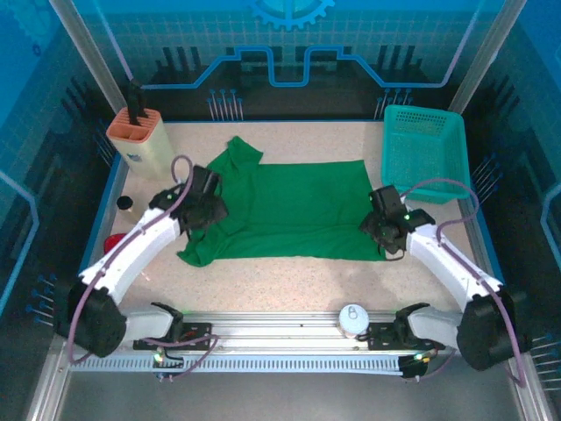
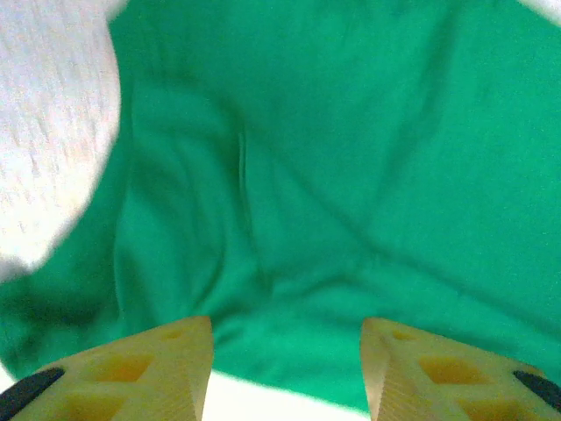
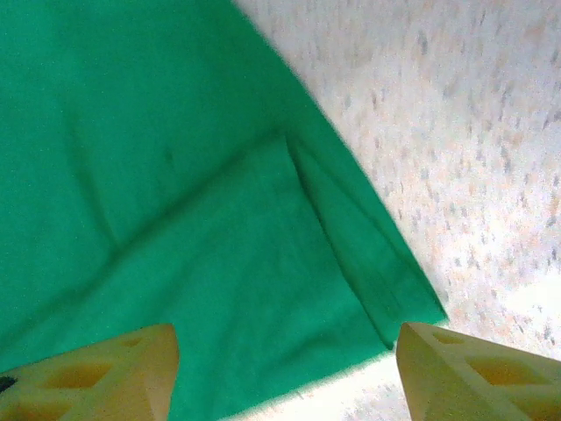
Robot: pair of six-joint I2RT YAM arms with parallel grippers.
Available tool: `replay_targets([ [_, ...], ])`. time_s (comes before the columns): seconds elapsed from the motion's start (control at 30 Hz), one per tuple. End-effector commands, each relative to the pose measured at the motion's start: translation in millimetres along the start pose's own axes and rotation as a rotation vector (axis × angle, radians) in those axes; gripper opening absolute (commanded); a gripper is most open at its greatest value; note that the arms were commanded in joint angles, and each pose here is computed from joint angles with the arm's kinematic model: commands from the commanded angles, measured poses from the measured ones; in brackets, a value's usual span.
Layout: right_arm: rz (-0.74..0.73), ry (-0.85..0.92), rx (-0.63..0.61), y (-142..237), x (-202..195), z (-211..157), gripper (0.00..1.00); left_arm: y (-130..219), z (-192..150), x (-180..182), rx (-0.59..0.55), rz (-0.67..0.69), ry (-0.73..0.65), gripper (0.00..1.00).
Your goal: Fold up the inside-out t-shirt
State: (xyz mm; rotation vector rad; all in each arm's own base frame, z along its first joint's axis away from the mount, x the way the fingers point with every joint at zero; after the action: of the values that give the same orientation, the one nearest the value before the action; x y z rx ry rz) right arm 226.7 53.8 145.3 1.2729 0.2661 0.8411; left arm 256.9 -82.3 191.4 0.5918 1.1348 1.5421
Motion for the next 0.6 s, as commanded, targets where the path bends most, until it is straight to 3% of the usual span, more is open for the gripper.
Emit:
replay_targets([
  [0.0,-0.031,0.155,0.084,-18.2,-24.1,-24.1,0.79,-27.2,-70.5,22.6,0.269,0.036,0.098,0.48],
  [0.03,-0.023,0.159,0.091,-22.6,-26.6,-24.9,0.9,-33.4,-78.0,28.2,0.277,0.051,0.122,0.48],
  [0.1,-0.009,0.144,0.11,-29.6,-27.4,-24.4,0.96,-42.2,-84.6,38.8,0.256,0.096,0.157,0.49],
  [0.2,0.009,0.115,0.146,-41.5,-22.2,-19.4,0.93,-54.6,-81.0,48.5,0.187,0.161,0.173,0.51],
  [0.27,-0.004,0.088,0.163,-51.5,-19.1,-14.3,0.85,-64.4,-76.7,57.8,0.166,0.23,0.185,0.51],
  [0.37,-0.039,0.039,0.187,-64.0,-19.9,-13.0,0.67,-82.4,-81.2,77.8,0.216,0.294,0.282,0.31],
  [0.43,-0.095,0.011,0.194,-69.2,-25.0,-14.8,0.47,-92.0,-80.2,88.4,0.247,0.278,0.363,0.22],
  [0.53,-0.178,-0.001,0.16,-67.2,-33.5,-10.3,0.22,-88.0,-67.1,94.8,0.206,0.273,0.414,0.01],
  [0.57,-0.183,-0.002,0.162,-67.6,-34.6,-9.3,0.15,-85.5,-65.2,97.7,0.193,0.281,0.428,0.0],
])
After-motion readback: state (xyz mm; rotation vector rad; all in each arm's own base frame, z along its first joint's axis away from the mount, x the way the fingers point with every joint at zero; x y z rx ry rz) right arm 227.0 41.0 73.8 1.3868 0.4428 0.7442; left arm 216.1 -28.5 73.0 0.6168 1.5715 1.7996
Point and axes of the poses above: each hand's point on the last joint's axis, 136 mm out from that joint toward the fingers, its own y axis back along the fingers, its own x axis along the line the jaws close on, z = x × y, the point moved 6 cm from there along y, back along the fingers, and after that the axes turned 10 degrees about -y, right-handed, at the moved point
